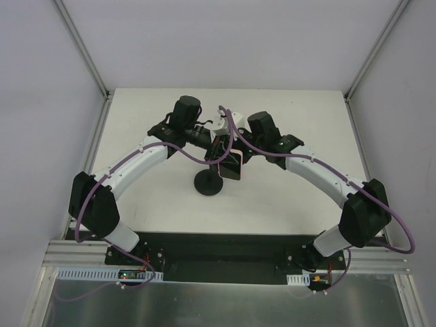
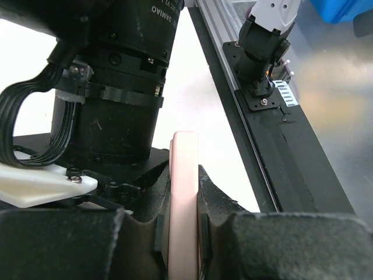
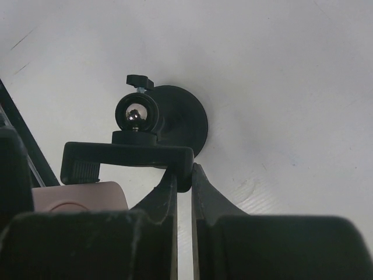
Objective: Place the phone on the phone stand
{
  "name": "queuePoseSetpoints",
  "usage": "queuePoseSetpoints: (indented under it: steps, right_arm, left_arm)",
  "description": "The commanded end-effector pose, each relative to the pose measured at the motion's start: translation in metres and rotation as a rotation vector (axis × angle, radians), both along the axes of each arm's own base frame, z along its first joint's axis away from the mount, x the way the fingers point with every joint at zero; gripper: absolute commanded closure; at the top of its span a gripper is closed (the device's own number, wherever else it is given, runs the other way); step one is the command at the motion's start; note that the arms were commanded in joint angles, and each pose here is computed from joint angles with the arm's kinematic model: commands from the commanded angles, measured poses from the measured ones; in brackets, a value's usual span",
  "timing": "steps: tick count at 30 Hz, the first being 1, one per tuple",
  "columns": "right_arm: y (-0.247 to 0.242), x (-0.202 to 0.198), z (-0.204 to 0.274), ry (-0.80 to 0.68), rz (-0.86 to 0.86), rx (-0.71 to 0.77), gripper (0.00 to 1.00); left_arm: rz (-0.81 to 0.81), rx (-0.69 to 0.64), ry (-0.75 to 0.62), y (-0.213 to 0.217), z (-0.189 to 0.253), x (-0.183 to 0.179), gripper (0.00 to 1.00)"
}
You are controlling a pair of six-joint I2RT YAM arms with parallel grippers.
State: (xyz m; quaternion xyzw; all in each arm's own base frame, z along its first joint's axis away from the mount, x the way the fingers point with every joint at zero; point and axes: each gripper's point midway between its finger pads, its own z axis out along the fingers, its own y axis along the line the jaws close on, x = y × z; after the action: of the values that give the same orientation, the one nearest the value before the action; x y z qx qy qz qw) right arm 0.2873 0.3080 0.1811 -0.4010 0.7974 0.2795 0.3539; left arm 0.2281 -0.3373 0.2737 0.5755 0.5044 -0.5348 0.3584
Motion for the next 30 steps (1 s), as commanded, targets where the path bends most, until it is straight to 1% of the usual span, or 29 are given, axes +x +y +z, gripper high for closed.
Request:
queuePoseSetpoints:
  steps: [1,5,9,17,26,30]
  right_arm:
    - [0.010,-0.018,0.014,0.027,0.067,0.081,0.99]
    - [0.012,-0.020,0.017,0.031,0.078,0.096,0.99]
    - [0.013,-0.023,0.019,0.033,0.090,0.110,0.99]
    - [0.019,-0.030,0.019,0.058,0.135,0.133,0.99]
    - [0.022,-0.040,0.022,0.070,0.193,0.163,0.99]
    - [0.018,-0.037,0.023,0.065,0.182,0.168,0.99]
  left_arm:
    - [-0.021,-0.059,-0.112,0.002,0.015,0.006,1.00]
    - [-0.028,-0.056,-0.099,0.002,0.011,0.006,1.00]
    - [-0.048,-0.068,-0.100,-0.003,0.016,0.005,1.00]
    - [-0.048,-0.075,-0.099,-0.005,0.018,0.014,1.00]
    - [-0.102,-0.092,-0.044,-0.009,0.023,0.011,1.00]
    - [-0.068,-0.064,-0.037,-0.002,0.013,0.015,1.00]
